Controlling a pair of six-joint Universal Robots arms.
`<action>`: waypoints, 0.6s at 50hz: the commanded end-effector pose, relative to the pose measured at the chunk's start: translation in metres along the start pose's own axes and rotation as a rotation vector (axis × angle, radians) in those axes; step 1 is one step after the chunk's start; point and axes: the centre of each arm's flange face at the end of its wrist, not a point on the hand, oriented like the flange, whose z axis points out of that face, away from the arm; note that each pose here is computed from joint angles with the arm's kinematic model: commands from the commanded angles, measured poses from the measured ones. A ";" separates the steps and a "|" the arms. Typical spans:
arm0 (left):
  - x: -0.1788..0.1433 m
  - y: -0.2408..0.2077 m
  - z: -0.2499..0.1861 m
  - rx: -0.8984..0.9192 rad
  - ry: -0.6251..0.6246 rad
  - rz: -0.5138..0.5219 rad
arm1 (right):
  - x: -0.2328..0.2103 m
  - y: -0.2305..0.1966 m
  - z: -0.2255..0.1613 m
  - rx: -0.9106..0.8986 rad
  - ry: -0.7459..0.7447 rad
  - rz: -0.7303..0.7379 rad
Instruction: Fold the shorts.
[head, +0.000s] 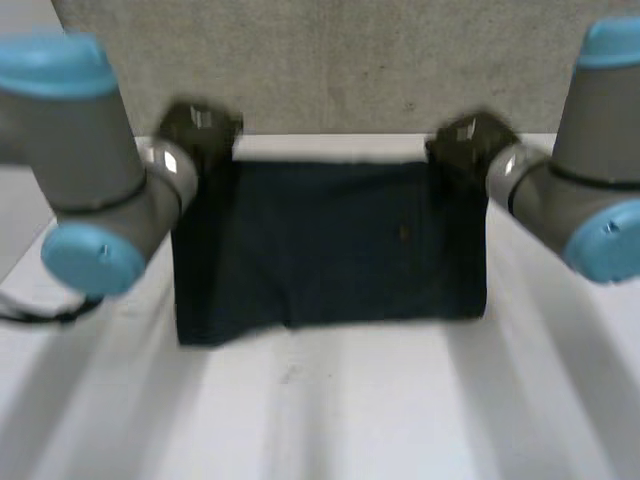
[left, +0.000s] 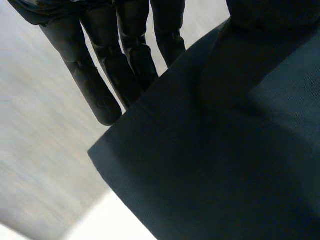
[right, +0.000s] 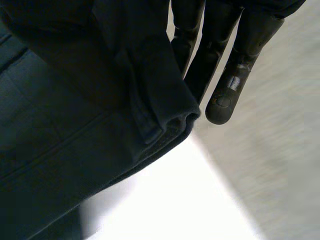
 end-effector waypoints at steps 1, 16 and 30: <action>-0.066 -0.152 -0.015 0.601 -0.282 -0.047 | 0.080 -0.132 -0.025 0.615 0.403 0.014; -0.046 -0.112 -0.028 0.602 -0.278 -0.060 | 0.052 -0.086 -0.024 0.478 0.254 0.170; 0.061 0.100 -0.030 0.014 0.015 0.011 | -0.069 0.078 0.025 0.001 -0.083 0.039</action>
